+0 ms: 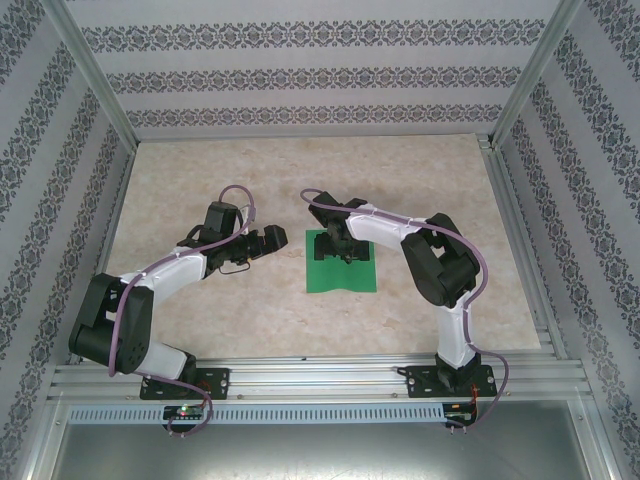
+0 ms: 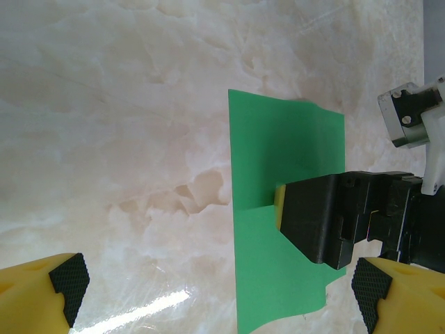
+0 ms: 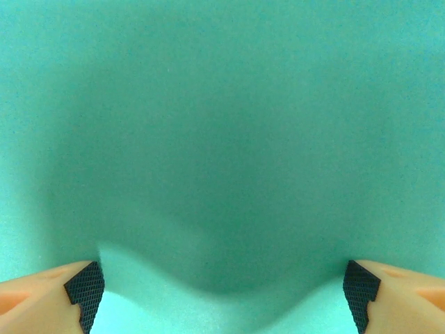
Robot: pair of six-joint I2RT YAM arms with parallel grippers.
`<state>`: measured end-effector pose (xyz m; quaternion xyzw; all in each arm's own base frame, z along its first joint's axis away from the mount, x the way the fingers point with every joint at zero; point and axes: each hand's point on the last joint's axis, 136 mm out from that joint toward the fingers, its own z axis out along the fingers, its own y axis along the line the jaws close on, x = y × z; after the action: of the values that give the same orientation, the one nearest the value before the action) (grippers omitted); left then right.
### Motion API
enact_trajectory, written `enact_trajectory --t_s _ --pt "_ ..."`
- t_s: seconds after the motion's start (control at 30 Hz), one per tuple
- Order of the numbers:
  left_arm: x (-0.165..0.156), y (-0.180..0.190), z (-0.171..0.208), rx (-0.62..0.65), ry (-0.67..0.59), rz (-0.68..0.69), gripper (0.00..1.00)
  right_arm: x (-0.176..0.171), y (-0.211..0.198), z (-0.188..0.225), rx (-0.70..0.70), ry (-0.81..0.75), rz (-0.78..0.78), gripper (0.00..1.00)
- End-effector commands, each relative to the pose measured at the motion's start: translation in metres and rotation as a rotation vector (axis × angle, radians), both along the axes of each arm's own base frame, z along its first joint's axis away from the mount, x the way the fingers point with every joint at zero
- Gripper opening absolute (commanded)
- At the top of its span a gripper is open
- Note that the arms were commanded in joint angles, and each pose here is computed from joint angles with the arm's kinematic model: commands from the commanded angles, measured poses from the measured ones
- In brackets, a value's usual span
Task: Fold a paper plane with a square sheet of paper (pick it up from the middle)
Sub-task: Fold the square sheet of paper in half at the center of the table.
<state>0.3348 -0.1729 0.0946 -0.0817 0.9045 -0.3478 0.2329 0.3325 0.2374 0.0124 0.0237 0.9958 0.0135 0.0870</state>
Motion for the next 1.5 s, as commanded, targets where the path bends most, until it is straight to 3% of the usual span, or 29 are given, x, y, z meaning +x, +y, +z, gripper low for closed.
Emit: enact_trajectory --t_s 0.0,0.47,0.6,0.73,0.87,1.0,1.17,1.47 --pt "-0.005 -0.006 0.007 -0.011 -0.028 -0.039 1.0 -0.01 -0.009 -0.01 -0.035 0.041 0.025 0.91" --pt "-0.005 -0.006 0.007 -0.007 -0.023 -0.04 1.0 0.0 -0.002 0.017 -0.016 -0.026 0.07 0.77" --pt "-0.004 -0.006 0.007 -0.004 -0.022 -0.039 1.0 0.002 0.001 0.031 0.013 -0.059 0.073 0.68" --pt "-0.004 -0.006 0.007 -0.004 -0.022 -0.038 1.0 0.002 0.002 0.037 0.037 -0.071 0.078 0.51" --pt "-0.004 -0.006 0.006 -0.004 -0.017 -0.035 1.0 0.001 0.003 0.039 0.063 -0.068 0.077 0.42" --pt "-0.004 -0.006 0.005 -0.003 -0.015 -0.036 1.0 0.0 0.001 0.04 0.058 -0.068 0.073 0.55" --pt "-0.005 -0.005 0.005 -0.003 -0.013 -0.035 1.0 0.004 0.002 0.034 0.042 -0.058 0.076 0.82" --pt "-0.006 -0.005 0.005 0.001 -0.014 -0.04 1.0 0.003 0.008 0.013 0.033 0.002 0.099 0.91"
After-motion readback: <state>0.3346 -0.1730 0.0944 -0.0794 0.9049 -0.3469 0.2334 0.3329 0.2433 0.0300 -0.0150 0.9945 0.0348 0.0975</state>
